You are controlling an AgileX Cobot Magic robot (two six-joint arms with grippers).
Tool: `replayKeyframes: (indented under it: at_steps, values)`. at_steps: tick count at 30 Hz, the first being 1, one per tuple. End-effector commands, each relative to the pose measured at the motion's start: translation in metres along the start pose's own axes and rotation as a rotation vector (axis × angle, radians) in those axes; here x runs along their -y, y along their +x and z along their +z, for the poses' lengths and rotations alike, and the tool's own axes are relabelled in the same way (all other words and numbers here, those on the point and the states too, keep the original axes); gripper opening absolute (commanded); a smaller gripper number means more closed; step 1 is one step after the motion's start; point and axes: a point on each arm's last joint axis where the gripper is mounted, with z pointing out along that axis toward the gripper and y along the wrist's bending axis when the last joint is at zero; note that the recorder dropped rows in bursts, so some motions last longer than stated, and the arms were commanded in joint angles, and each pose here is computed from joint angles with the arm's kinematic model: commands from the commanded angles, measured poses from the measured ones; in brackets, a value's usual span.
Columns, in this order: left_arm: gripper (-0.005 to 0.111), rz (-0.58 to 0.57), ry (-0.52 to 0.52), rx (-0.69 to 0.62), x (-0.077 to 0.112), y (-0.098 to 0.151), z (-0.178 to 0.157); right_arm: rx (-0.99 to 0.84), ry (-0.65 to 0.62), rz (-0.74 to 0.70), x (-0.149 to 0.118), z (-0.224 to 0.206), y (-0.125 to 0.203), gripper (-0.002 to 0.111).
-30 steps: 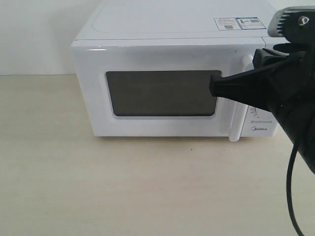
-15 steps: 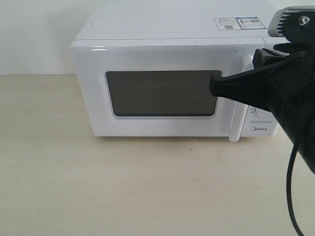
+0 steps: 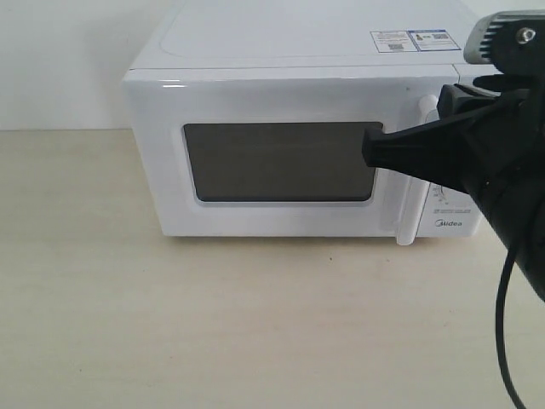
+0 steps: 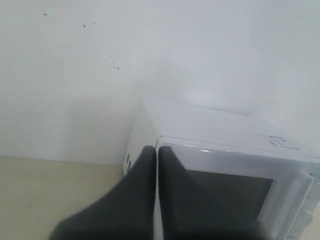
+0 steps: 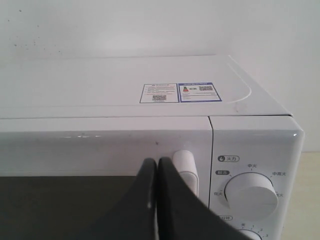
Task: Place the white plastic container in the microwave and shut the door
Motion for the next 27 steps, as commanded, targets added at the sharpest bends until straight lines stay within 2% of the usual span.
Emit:
replayKeyframes:
  at_steps: [1,7,9,13,17,19,27]
  values:
    - [0.004,-0.011,-0.008,0.0,-0.007,0.021,0.014,0.012,0.003,-0.005,0.002,-0.001,-0.001,0.0]
    - [0.004,-0.033,-0.02,-0.028,-0.017,0.054,0.031,0.014,0.005,-0.005,0.002,-0.001,-0.001,0.0]
    - [0.004,-0.035,-0.022,0.003,-0.021,0.066,0.038,0.014,0.005,-0.005,0.002,-0.001,-0.001,0.0]
    - [0.004,-0.028,-0.015,0.151,-0.03,0.085,0.048,0.012,0.003,-0.005,0.002,-0.001,-0.001,0.0]
    - [0.004,-0.007,-0.024,0.187,-0.038,0.109,0.052,0.012,0.003,-0.005,0.002,-0.001,-0.001,0.0]
    - [0.004,-0.008,-0.021,0.209,-0.038,0.109,0.052,0.012,0.003,-0.005,0.002,-0.001,-0.001,0.0]
    - [0.004,0.068,-0.041,0.123,-0.039,0.117,0.053,0.012,0.003,-0.005,0.002,-0.001,-0.001,0.0]
